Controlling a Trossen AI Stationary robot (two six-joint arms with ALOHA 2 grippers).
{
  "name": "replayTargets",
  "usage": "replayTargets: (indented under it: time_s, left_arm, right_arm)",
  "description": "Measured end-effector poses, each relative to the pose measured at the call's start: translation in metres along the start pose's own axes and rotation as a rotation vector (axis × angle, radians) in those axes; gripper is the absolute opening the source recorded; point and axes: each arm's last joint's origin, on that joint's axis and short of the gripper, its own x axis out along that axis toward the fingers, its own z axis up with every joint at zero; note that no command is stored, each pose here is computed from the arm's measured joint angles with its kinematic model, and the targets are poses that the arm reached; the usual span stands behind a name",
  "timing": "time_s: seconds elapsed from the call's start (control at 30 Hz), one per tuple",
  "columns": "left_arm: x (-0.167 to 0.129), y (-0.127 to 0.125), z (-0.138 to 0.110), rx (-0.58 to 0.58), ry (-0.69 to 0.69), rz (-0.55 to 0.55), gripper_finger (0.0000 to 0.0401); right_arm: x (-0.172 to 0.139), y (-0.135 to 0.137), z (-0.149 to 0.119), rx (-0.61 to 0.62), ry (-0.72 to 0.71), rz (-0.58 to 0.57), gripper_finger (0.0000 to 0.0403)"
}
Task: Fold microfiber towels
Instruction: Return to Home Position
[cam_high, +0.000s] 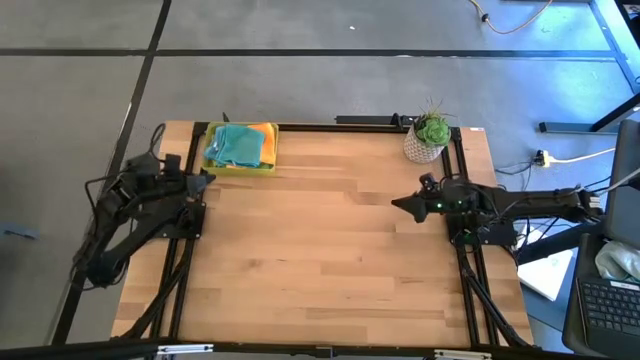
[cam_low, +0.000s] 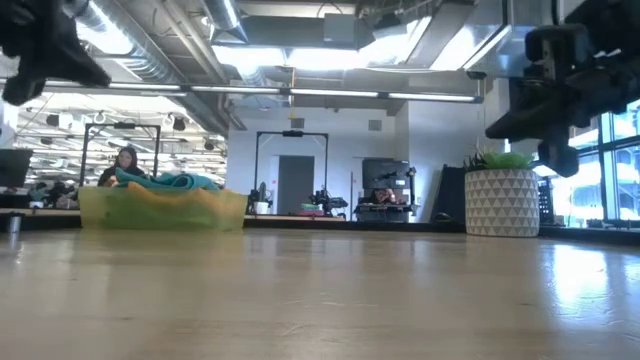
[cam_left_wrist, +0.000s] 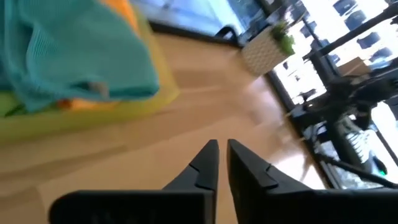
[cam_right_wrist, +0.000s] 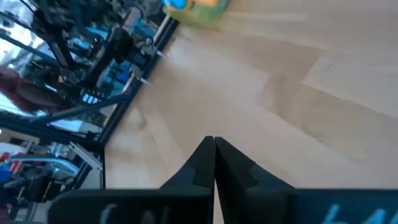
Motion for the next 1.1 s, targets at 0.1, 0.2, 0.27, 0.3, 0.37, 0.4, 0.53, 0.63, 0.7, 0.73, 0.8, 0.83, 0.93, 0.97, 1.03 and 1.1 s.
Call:
replayTargets:
  time_s: [0.1, 0.2, 0.27, 0.3, 0.37, 0.4, 0.53, 0.63, 0.7, 0.73, 0.8, 0.83, 0.93, 0.97, 1.03, 1.1]
  left_arm:
    - [0.008, 0.006, -0.004, -0.015, 0.038, 0.006, 0.0008]
    - [0.014, 0.009, -0.006, -0.032, 0.064, -0.004, 0.0001]
    - [0.015, 0.01, -0.006, -0.045, 0.066, -0.002, 0.0]
    - [0.017, 0.011, -0.007, -0.052, 0.073, 0.004, 0.0]
    - [0.02, 0.014, -0.009, -0.07, 0.09, 0.013, 0.0]
    - [0.022, 0.016, -0.01, -0.085, 0.097, 0.018, 0.0]
    - [0.027, 0.018, -0.011, -0.114, 0.097, 0.014, 0.0]
    - [0.03, 0.017, -0.008, -0.13, 0.066, -0.01, 0.0]
    - [0.035, 0.018, -0.007, -0.143, 0.05, -0.029, 0.0]
    - [0.037, 0.018, -0.006, -0.15, 0.044, -0.044, 0.0]
    - [0.044, 0.019, -0.006, -0.164, 0.037, -0.081, 0.0]
    - [0.047, 0.019, -0.006, -0.172, 0.037, -0.103, 0.0]
    - [0.056, 0.017, -0.006, -0.183, 0.039, -0.161, 0.0]
    - [0.058, 0.016, -0.006, -0.177, 0.042, -0.174, 0.0]
    - [0.063, 0.013, -0.007, -0.174, 0.052, -0.182, 0.0]
    - [0.07, 0.011, -0.01, -0.16, 0.071, -0.182, 0.0]
  right_arm:
    - [-0.007, -0.004, -0.001, -0.013, -0.042, -0.004, 0.0007]
    - [-0.016, -0.01, -0.003, -0.034, -0.049, -0.039, 0.0004]
    - [-0.022, -0.014, -0.005, -0.034, -0.039, -0.054, 0.0004]
    - [-0.024, -0.016, -0.006, -0.031, -0.034, -0.059, 0.0004]
    - [-0.03, -0.019, -0.008, -0.016, -0.022, -0.066, 0.0003]
    - [-0.032, -0.021, -0.009, -0.011, -0.024, -0.059, 0.0003]
    - [-0.037, -0.022, -0.009, -0.005, -0.066, 0.009, 0.0002]
    - [-0.039, -0.021, -0.009, -0.011, -0.074, 0.023, 0.0002]
    - [-0.038, -0.022, -0.01, -0.027, -0.052, 0.027, 0.0002]
    - [-0.038, -0.022, -0.01, -0.033, -0.041, 0.028, 0.0002]
    - [-0.038, -0.022, -0.01, -0.046, -0.039, 0.029, 0.0002]
    - [-0.038, -0.022, -0.01, -0.058, -0.039, 0.028, 0.0002]
    - [-0.038, -0.022, -0.01, -0.09, -0.039, 0.028, 0.0003]
    - [-0.038, -0.022, -0.01, -0.101, -0.038, 0.028, 0.0005]
    - [-0.038, -0.022, -0.01, -0.108, -0.038, 0.029, 0.0009]
    - [-0.038, -0.022, -0.01, -0.123, -0.038, 0.028, 0.0012]
